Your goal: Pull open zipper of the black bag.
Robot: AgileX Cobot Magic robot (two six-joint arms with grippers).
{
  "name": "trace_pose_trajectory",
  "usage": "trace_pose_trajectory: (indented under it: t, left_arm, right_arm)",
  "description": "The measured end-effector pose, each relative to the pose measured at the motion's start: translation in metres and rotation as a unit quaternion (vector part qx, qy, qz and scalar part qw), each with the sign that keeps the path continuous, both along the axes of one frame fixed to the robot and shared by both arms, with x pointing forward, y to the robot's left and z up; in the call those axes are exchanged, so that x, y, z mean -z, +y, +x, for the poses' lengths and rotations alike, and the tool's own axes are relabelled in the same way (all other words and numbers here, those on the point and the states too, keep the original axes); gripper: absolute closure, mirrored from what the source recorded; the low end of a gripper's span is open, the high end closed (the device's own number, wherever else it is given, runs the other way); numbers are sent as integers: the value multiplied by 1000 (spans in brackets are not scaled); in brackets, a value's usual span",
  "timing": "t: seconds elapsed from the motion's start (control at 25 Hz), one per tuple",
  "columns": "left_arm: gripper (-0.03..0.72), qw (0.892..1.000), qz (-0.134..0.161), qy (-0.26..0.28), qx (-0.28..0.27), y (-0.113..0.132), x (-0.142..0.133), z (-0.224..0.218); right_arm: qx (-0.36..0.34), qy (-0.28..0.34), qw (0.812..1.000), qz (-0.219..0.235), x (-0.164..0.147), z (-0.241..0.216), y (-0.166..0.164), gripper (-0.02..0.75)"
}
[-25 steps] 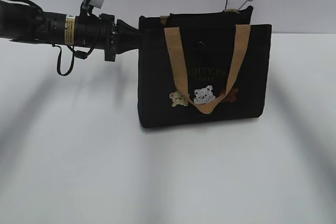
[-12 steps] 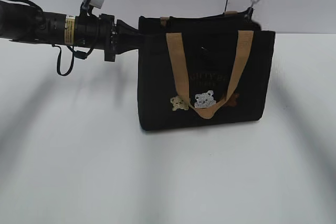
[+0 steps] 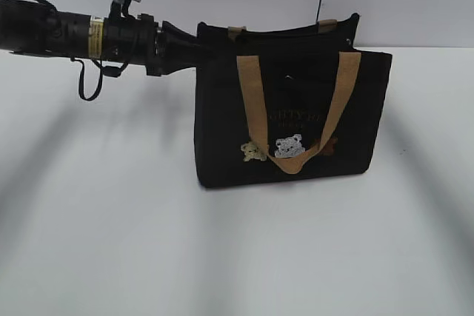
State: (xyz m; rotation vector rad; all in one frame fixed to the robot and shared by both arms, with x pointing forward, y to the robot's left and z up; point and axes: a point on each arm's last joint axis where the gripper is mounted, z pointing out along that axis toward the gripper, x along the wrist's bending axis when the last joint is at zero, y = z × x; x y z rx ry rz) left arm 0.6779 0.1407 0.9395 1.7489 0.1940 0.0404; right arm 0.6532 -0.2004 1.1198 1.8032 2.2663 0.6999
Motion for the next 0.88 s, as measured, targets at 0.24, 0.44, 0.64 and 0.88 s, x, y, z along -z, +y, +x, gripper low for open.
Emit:
trace_pose_trajectory:
  t: [0.24,0.44,0.64,0.88]
  left_arm:
    - [412,998,54,13,-16,5,-39,-7]
    - [391,986,71,65,-133,14,-83,-6]
    - [300,953,29,131,-274,26,-118,-1]
    - [267,874,-9,140,-466,53,-127,19]
  right_arm:
    - [-26,-8,1000,-12,0,0,0,288]
    - [-31,-10,999,-12,-1,0,0,288]
    - [-32,-17,999,-10,-7,-4,0,288]
    - [-39,-45,998,-9,-29,-16,-3,288]
